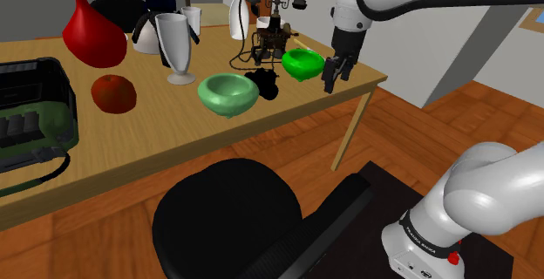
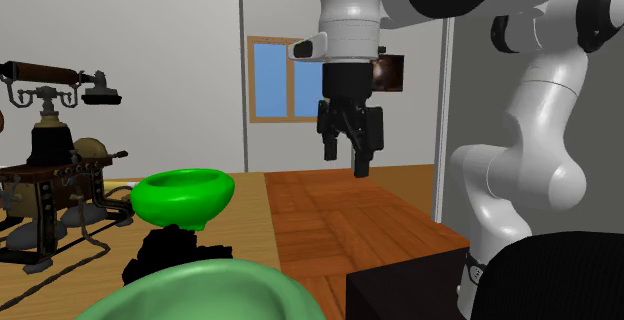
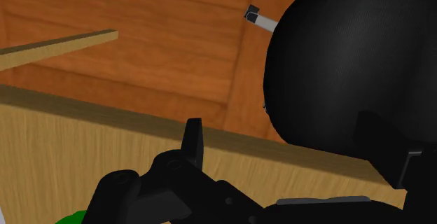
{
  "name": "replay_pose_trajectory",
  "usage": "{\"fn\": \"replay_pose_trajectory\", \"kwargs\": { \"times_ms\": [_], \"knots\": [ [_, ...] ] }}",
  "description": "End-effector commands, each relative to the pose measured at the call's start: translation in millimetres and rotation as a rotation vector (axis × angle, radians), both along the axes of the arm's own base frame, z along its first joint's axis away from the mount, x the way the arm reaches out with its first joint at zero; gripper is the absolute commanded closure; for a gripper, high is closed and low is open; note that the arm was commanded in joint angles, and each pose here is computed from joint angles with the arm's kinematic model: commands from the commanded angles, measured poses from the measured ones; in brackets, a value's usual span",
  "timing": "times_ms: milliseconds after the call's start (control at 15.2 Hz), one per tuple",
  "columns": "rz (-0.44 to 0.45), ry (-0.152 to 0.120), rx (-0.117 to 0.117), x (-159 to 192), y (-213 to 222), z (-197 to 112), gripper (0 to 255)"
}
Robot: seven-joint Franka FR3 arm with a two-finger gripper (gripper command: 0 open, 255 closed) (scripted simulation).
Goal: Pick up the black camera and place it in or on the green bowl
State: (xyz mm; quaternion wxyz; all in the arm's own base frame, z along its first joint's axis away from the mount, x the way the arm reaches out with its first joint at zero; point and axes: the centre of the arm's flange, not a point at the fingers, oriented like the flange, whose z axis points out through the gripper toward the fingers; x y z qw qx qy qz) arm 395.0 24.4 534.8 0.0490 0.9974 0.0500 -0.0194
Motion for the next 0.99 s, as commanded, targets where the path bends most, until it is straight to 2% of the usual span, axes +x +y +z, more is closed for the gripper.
{"fn": "replay_pose_trajectory", "kwargs": {
  "times_ms": [0,924],
  "knots": [
    [0.004,-0.005,0.007,24.9,6.0,-6.6,0],
    [0.032,-0.035,0.055,189.7,55.4,-52.4,0]
  ]
}}
